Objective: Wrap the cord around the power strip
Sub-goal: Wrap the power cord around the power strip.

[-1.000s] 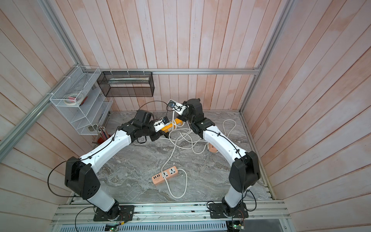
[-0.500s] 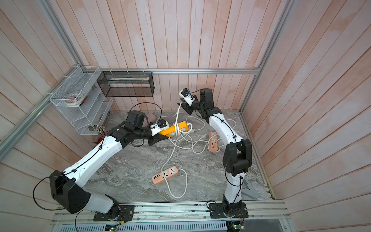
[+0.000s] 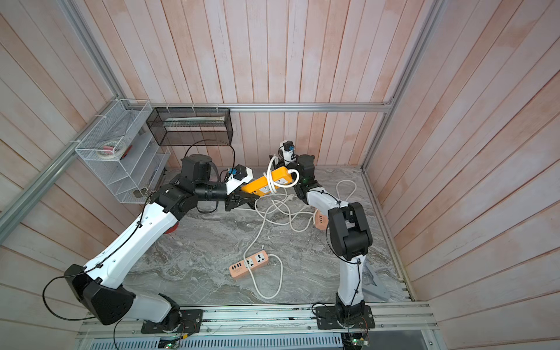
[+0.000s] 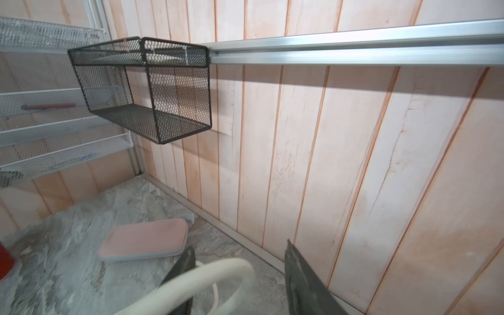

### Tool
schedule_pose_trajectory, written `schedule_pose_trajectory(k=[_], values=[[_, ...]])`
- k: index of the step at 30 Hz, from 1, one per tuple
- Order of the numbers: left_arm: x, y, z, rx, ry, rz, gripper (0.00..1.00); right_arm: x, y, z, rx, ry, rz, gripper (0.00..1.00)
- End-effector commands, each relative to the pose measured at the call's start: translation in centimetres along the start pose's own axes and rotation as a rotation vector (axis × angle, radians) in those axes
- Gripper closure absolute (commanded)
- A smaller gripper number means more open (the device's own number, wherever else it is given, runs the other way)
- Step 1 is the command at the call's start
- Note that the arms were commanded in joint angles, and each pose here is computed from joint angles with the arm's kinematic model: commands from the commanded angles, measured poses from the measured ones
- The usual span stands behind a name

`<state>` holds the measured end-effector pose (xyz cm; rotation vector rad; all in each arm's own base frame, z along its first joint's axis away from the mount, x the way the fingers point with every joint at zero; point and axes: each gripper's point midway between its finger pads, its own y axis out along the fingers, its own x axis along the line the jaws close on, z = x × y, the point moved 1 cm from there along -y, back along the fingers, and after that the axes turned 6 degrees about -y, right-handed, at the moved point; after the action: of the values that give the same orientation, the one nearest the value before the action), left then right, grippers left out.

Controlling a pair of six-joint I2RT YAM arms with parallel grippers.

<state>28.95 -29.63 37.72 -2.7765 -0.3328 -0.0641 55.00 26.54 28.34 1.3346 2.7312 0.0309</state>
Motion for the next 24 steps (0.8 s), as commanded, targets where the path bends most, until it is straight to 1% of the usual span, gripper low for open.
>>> schedule_pose_trajectory(k=[1, 4, 6, 7, 9, 11, 13, 15, 17, 19, 21, 22, 24], values=[[-0.1, -0.8, -3.1, -0.094, 0.019, 0.003, 1.0, -2.5, 1.1, -1.7, -0.122, 0.061, 0.152, 0.46], [0.0, -0.9, -3.5, -0.108, 0.006, -0.005, 1.0, -3.2, 2.2, -1.5, -0.153, 0.091, 0.197, 0.47], [0.3, -0.9, -3.7, -0.118, -0.006, -0.016, 1.0, -3.3, 3.0, -1.4, -0.158, 0.096, 0.209, 0.49], [0.5, -0.8, -3.8, -0.122, -0.012, -0.02, 1.0, -3.3, 3.4, -1.1, -0.152, 0.096, 0.214, 0.53], [1.5, -1.1, -4.2, -0.146, -0.043, -0.051, 1.0, -2.8, 4.2, -0.2, -0.12, 0.091, 0.203, 0.67], [3.4, -1.8, -4.5, -0.177, -0.091, -0.107, 1.0, -1.4, 4.4, 0.9, -0.07, 0.072, 0.18, 0.8], [5.6, -2.8, -4.7, -0.213, -0.145, -0.168, 1.0, 0.7, 4.2, 2.6, 0.005, 0.032, 0.157, 0.88], [8.2, -4.0, -4.7, -0.255, -0.197, -0.244, 1.0, 2.9, 3.3, 4.8, 0.095, -0.022, 0.138, 0.95], [10.7, -5.4, -4.5, -0.291, -0.247, -0.305, 1.0, 5.0, 1.9, 7.4, 0.195, -0.077, 0.106, 1.0], [13.4, -6.8, -3.9, -0.315, -0.3, -0.375, 1.0, 7.1, 0.2, 9.0, 0.271, -0.142, 0.076, 1.0], [16.3, -8.4, -2.7, -0.327, -0.355, -0.457, 1.0, 9.0, -1.8, 10.3, 0.343, -0.239, 0.044, 1.0], [17.5, -8.8, -1.9, -0.313, -0.366, -0.506, 1.0, 9.7, -2.7, 10.6, 0.368, -0.286, 0.042, 1.0], [20.3, -9.6, 0.5, -0.217, -0.361, -0.665, 1.0, 10.1, -5.0, 10.4, 0.403, -0.379, 0.063, 1.0]])
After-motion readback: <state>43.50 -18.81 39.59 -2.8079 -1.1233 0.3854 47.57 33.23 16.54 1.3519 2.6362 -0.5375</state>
